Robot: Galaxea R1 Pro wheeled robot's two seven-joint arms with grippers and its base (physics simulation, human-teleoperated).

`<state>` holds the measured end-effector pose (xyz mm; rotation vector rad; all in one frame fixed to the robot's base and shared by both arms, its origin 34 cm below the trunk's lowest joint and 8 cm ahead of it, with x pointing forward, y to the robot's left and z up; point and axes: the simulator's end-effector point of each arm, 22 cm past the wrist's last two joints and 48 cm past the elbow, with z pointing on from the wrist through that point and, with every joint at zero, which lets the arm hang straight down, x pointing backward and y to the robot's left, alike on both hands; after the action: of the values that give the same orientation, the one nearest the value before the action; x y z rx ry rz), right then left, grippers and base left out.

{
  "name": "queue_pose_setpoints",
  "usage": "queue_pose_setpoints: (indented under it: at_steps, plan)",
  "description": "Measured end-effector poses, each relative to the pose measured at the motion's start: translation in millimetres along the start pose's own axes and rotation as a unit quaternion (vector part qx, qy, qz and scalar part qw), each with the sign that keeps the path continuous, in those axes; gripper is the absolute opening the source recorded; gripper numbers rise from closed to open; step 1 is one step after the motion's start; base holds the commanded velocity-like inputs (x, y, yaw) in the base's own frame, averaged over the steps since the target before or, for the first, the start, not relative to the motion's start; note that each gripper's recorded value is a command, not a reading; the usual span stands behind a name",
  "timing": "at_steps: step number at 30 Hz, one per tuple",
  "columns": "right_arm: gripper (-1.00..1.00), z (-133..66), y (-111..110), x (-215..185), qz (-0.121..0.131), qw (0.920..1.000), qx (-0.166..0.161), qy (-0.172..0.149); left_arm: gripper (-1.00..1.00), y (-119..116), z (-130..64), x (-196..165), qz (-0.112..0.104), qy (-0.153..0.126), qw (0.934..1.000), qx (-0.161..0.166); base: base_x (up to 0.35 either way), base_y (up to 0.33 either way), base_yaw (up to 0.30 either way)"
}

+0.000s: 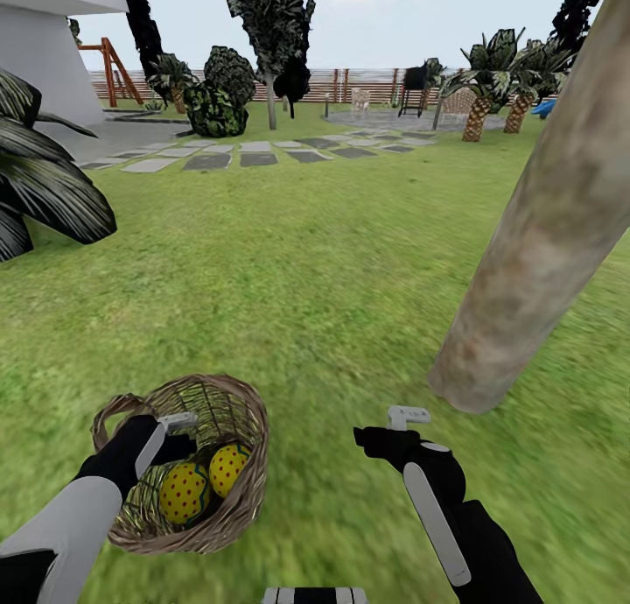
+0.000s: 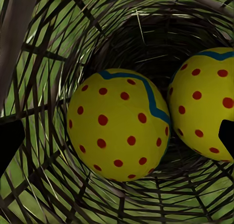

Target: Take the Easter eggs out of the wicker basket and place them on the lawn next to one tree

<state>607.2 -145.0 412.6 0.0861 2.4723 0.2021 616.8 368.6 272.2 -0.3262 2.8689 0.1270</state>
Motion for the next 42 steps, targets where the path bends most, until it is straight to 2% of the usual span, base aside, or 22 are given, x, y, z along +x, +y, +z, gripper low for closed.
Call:
queue_pose_setpoints:
  at_steps: [4,38,42]
  plan:
    - [1.0,0.0,-0.3,0.4,0.0,1.0,0.0,0.001,1.0,-0.1,-0.1,-0.2,0.0,0.0,1.0,0.0,0.0,0.0,0.0]
    - [1.0,48.0,-15.9,58.7,0.01,0.9977,0.01,0.066,1.0,10.5,63.8,50.0,0.009,0.059,0.998,-0.02,0.0,0.0,0.0]
    - [1.0,48.0,-16.1,58.6,0.01,0.9977,0.01,0.066,1.0,8.4,63.8,50.0,0.01,0.059,0.998,-0.019,0.0,0.0,0.0]
